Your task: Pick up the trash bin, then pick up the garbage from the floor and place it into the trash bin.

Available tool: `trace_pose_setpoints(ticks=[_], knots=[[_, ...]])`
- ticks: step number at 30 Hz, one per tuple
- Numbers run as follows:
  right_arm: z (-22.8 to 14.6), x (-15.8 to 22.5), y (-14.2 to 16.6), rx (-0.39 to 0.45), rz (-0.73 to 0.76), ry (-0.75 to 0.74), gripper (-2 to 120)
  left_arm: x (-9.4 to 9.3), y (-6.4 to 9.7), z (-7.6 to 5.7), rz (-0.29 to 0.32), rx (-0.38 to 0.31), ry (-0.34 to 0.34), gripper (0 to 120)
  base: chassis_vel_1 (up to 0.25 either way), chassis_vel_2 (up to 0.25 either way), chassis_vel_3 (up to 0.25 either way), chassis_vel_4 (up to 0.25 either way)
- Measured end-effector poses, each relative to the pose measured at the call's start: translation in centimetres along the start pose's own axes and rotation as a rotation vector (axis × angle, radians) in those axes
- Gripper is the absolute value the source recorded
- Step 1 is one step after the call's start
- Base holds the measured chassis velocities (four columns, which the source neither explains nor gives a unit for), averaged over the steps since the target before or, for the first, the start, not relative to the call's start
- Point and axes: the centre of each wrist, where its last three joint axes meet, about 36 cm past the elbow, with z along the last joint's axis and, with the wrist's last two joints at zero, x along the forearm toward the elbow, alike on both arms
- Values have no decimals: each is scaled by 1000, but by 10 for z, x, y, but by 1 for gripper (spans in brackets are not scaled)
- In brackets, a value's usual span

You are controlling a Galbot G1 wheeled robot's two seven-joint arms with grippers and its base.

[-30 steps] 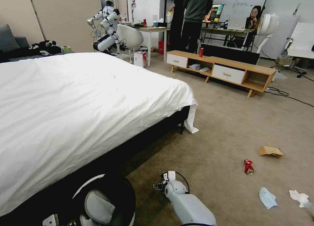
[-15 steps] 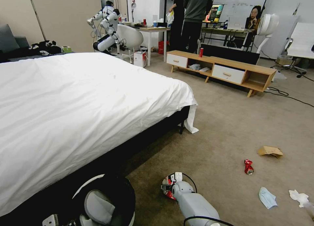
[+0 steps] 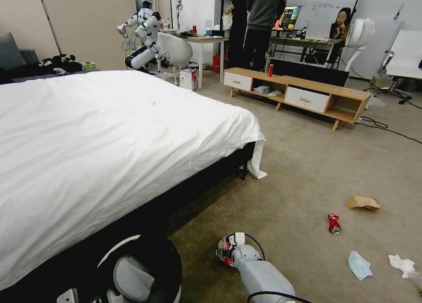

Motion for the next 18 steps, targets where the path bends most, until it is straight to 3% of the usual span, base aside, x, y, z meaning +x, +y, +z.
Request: trace_pose_setpoints(ticks=[9, 14, 18], knots=[[-1, -1, -5, 7, 3, 9, 95, -1, -1, -1, 4, -1, -2, 1, 0, 0, 0, 0], [1, -3, -8, 13, -1, 17, 73, -2, -1, -1, 5, 2, 0, 1, 0, 0, 0, 0], [2, -3, -9, 19, -5, 19, 62, -2, 0, -1, 6, 4, 0, 1, 0, 0, 0, 0]])
